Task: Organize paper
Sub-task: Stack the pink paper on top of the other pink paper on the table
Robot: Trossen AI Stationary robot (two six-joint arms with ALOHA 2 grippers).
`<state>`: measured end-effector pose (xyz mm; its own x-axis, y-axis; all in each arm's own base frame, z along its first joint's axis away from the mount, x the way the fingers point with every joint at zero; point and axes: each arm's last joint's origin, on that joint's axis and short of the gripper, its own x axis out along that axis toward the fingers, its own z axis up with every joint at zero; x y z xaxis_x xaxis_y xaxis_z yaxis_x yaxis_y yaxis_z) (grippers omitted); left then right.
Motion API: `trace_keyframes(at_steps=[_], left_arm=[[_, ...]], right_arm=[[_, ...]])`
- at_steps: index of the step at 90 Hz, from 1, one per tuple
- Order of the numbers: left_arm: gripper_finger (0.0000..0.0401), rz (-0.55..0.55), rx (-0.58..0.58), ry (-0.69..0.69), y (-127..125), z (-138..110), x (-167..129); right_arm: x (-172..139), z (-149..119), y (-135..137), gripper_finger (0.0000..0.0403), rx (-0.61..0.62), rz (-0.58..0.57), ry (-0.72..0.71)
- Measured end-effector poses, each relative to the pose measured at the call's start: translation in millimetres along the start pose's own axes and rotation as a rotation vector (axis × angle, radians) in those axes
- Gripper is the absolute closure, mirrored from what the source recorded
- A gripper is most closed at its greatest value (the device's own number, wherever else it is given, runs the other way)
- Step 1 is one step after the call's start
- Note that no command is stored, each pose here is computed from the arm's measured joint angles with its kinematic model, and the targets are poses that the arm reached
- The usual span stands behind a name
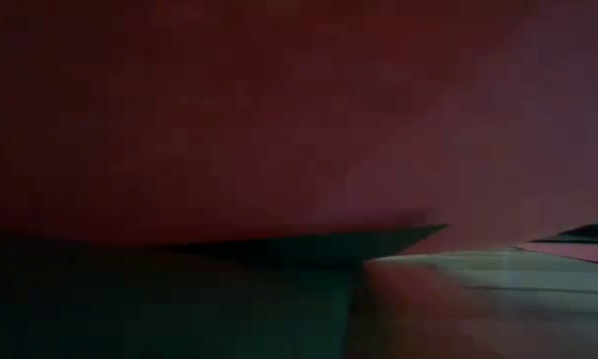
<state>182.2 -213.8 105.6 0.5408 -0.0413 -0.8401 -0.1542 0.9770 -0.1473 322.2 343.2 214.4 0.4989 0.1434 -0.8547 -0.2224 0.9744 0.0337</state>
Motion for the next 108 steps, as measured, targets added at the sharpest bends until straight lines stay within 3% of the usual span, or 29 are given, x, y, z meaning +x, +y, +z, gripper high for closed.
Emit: trace_keyframes(at_steps=[23, 47, 64, 80, 89, 102, 108], left_arm=[[0.0401, 0.0, -0.001, -0.001, 0, 0, 0], [0.0401, -0.001, -0.005, -0.001, 0, 0, 0], [0.0401, -0.001, -0.005, -0.001, 0, 0, 0], [0.0401, -0.001, -0.006, -0.002, 0, 0, 0], [0.0401, -0.011, -0.005, -0.008, -1, 1, 0], [0.0401, -0.067, 0.013, -0.027, -8, 7, -5], [0.0401, -0.082, 0.034, -0.028, -11, 12, -10]], right_arm=[[24, -11, 5, 0.0255, 0.005, -0.036, 0.042], [28, -9, 2, 0.0255, -0.037, -0.209, 0.068], [45, -17, 3, 0.0255, -0.063, -0.217, 0.132], [48, -18, 2, 0.0259, -0.074, -0.263, 0.107], [47, -17, 1, 0.0287, -0.083, -0.284, 0.096], [47, -16, 0, 0.0376, -0.12, -0.326, 0.073], [47, -16, -1, 0.0393, -0.141, -0.354, 0.059]])
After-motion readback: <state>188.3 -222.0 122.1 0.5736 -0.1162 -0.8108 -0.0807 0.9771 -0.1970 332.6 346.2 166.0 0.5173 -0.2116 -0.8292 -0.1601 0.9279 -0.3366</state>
